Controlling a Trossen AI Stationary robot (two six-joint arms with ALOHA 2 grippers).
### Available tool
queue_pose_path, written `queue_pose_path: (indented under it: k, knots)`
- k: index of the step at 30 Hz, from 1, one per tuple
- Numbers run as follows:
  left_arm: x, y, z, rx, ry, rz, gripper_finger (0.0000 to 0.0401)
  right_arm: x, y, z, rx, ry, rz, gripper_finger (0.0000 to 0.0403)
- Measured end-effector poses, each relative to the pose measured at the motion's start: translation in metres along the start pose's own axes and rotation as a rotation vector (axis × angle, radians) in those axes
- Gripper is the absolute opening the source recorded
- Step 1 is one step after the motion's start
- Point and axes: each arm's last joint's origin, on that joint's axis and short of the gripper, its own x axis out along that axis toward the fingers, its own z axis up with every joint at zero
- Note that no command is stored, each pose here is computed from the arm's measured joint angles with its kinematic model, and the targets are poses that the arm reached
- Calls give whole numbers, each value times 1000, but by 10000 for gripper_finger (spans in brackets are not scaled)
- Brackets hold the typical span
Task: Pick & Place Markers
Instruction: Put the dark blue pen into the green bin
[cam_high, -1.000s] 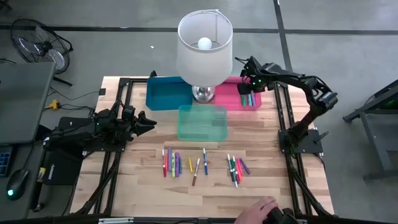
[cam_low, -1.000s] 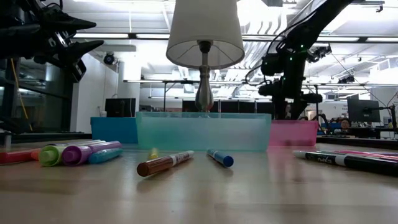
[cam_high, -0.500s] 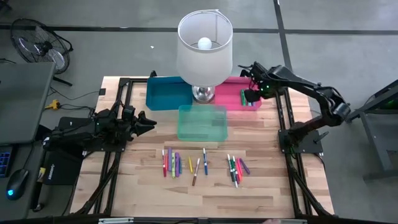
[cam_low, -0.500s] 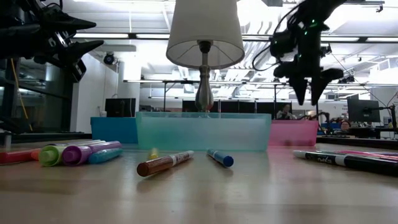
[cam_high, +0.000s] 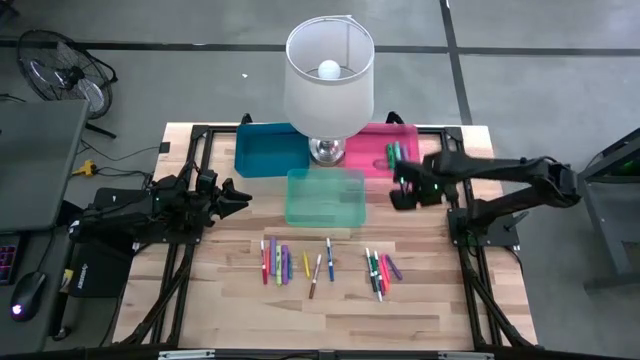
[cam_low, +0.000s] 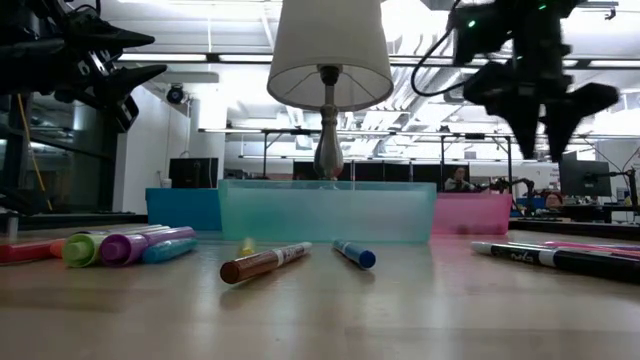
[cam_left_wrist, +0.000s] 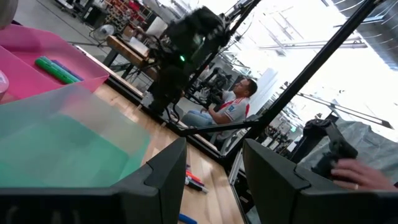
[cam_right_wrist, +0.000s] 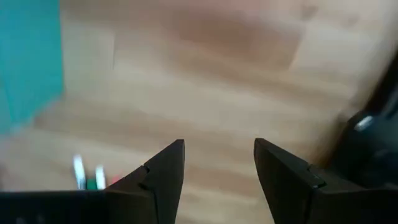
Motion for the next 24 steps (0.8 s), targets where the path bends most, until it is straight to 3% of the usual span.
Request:
queue_pose_path:
  k: [9, 24]
  knots:
    - [0, 0, 0, 0, 0, 0, 156, 29, 20, -57, -121, 83, 86, 178]
    - [0, 0, 0, 0, -1, 0, 156, 88, 67, -99, -300, 173, 100, 172]
